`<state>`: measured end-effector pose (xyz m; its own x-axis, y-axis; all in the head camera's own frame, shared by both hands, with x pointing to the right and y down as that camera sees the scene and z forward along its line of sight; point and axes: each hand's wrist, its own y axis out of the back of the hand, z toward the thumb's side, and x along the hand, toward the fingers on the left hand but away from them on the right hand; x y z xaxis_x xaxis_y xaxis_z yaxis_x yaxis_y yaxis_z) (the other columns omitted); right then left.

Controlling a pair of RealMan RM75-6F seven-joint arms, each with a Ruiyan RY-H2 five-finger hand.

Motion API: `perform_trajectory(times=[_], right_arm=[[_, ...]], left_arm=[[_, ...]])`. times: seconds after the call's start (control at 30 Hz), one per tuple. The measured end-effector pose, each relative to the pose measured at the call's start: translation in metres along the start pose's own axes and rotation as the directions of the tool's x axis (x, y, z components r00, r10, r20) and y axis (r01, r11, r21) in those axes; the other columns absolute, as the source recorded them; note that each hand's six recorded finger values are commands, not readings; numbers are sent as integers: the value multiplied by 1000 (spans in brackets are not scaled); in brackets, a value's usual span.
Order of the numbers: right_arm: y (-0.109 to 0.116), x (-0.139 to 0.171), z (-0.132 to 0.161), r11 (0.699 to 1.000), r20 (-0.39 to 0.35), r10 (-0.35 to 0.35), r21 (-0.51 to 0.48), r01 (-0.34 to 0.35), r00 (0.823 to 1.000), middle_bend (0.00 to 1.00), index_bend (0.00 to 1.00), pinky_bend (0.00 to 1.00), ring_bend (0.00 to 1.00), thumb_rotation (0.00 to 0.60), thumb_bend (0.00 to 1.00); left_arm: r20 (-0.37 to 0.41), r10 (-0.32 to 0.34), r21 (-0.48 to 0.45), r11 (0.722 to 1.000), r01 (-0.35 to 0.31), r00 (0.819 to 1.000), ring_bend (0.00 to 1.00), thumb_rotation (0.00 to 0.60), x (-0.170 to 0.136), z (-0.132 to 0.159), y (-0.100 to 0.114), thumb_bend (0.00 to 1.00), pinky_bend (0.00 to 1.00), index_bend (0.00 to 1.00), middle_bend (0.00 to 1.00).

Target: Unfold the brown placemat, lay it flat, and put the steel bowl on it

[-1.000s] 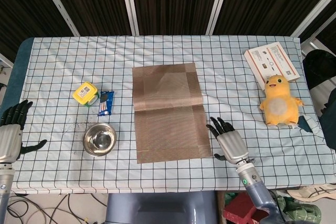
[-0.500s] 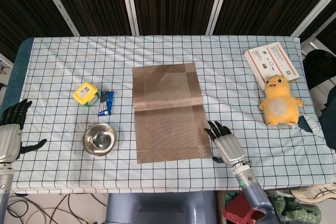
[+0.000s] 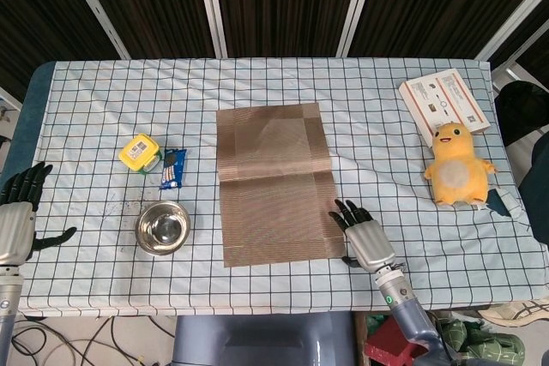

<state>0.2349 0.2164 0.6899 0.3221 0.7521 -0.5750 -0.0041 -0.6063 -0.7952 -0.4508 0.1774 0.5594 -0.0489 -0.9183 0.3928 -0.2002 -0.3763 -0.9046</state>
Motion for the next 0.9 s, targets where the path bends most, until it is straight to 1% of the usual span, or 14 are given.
perform_trajectory(times=[0.23,0.4,0.47,0.6,0.7,0.77,0.9], right_arm=[[-3,-3,7,1000,-11,-2,-15,2,1000,0,163,157,8,600,145],[-4,-4,8,1000,-11,-6,-21,6,1000,0,163,157,8,600,261],[-5,-5,7,1000,-9,-6,-21,6,1000,0,163,157,8,600,280],[-5,-6,6,1000,-3,-6,-22,6,1000,0,163,157,8,600,269],[-6,-6,5,1000,-1,-3,-21,3,1000,0,163,157,8,600,216],[-7,-6,4,1000,2,2,-18,-2,1000,0,162,157,8,600,199],[-9,-6,2,1000,6,8,-3,-8,1000,0,163,157,8,600,196]], left_arm=[[-1,-2,-4,1000,2,1000,0,600,0,0,0,0,36,0,22],[-2,-6,-6,1000,6,1000,0,600,1,0,-1,0,36,0,22],[-2,-7,-7,1000,7,1000,0,600,1,0,-1,0,36,0,22],[-2,-9,-8,1000,9,1000,0,600,1,0,-1,0,36,0,22],[-4,-9,-11,1000,9,1000,0,600,1,0,-1,0,36,0,22],[-5,-11,-11,1000,11,1000,0,600,1,0,-1,0,36,0,22],[-5,-11,-12,1000,11,1000,0,600,1,0,-1,0,36,0,23]])
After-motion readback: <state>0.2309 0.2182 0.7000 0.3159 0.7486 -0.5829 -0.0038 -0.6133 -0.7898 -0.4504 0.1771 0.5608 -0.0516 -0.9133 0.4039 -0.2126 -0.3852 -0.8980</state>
